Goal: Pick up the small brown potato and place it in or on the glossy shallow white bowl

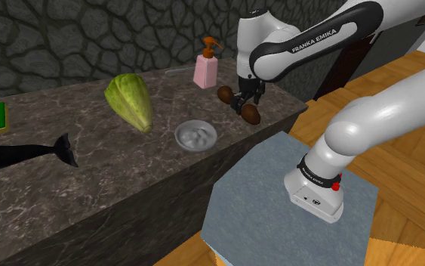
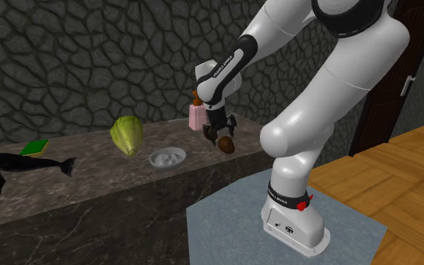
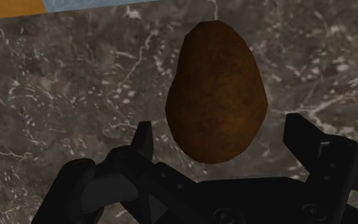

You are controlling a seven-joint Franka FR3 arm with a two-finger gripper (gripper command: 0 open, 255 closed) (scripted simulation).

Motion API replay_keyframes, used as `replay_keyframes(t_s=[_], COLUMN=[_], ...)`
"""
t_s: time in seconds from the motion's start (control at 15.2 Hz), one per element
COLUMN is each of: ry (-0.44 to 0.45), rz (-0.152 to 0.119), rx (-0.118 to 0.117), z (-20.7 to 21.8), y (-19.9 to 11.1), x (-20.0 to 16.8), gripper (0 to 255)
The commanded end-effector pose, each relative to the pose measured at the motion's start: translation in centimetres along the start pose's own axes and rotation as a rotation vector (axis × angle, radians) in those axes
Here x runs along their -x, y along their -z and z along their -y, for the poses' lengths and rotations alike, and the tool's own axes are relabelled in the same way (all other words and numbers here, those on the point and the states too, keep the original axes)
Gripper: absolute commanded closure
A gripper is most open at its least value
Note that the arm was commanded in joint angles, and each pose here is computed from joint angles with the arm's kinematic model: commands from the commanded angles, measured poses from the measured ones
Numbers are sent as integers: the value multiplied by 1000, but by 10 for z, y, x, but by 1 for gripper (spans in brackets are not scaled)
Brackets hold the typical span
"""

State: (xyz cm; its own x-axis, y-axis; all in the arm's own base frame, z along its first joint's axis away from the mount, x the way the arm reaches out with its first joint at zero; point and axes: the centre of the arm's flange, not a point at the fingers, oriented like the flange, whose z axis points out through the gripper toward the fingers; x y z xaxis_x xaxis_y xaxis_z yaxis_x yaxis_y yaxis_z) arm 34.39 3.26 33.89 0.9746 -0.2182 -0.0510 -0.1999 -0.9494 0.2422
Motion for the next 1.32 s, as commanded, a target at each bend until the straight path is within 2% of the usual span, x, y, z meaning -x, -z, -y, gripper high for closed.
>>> replay_keyframes(t_s=[0.0, 0.53, 0.59, 1.25], ry=[0, 0, 0, 0], rz=[-1, -1, -1, -1], rx=[0, 0, 0, 0], z=[0, 0, 0, -2], y=[-12, -15, -15, -10], x=[-1, -1, -1, -1], gripper=[0, 0, 255, 255])
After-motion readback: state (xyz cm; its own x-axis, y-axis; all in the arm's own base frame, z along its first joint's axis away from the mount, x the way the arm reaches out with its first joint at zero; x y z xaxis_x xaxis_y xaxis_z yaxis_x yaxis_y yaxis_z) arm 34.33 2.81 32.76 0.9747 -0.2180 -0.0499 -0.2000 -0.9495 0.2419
